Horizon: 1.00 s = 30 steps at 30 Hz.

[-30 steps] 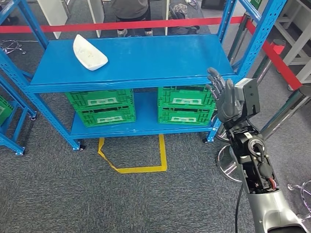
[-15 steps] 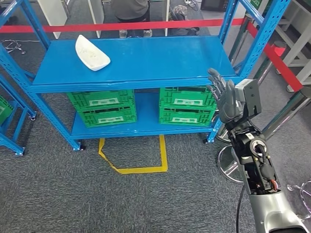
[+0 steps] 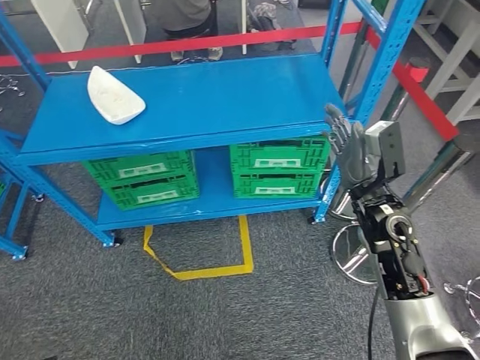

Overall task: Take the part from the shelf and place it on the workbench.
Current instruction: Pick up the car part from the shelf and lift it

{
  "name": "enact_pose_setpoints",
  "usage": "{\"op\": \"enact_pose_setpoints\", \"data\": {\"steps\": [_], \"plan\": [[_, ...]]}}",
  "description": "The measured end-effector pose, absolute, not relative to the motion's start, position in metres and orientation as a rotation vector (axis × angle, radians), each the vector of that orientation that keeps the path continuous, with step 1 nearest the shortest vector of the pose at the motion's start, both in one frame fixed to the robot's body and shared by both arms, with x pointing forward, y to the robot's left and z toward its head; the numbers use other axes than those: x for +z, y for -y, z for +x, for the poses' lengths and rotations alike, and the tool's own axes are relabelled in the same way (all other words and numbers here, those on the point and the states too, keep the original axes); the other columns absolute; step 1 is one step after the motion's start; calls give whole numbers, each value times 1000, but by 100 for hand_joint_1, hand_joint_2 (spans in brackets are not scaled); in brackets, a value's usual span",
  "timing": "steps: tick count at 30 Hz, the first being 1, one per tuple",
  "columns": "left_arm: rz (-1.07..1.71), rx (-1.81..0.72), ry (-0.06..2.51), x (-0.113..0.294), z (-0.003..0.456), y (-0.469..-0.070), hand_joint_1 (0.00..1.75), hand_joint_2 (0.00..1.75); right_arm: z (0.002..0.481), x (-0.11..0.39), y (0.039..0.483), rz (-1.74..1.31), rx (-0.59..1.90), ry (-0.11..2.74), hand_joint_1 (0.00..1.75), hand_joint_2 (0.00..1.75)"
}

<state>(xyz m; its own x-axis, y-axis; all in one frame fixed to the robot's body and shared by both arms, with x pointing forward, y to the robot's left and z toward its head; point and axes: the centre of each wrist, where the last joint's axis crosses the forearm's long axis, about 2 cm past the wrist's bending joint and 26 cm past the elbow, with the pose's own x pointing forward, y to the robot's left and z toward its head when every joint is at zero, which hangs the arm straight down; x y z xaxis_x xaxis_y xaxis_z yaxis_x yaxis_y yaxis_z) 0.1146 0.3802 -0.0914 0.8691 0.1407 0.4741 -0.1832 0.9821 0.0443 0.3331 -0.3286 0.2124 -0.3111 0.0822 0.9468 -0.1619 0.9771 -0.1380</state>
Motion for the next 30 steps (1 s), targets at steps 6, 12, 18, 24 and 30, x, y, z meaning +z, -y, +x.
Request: {"op": "enact_pose_setpoints", "data": {"steps": [6,12,18,24,30], "plan": [[90,168,475,-93,110,-380,0,0,332,209,328,60,242,1862,0,0],[95,169,478,-92,112,-382,0,0,333,209,328,62,243,1865,0,0],[93,170,476,-92,111,-380,0,0,334,208,328,66,245,1860,0,0],[87,170,473,-93,109,-378,0,0,334,204,329,71,248,1850,0,0],[86,172,482,-92,112,-378,0,0,338,213,328,76,259,1876,0,0]]}}
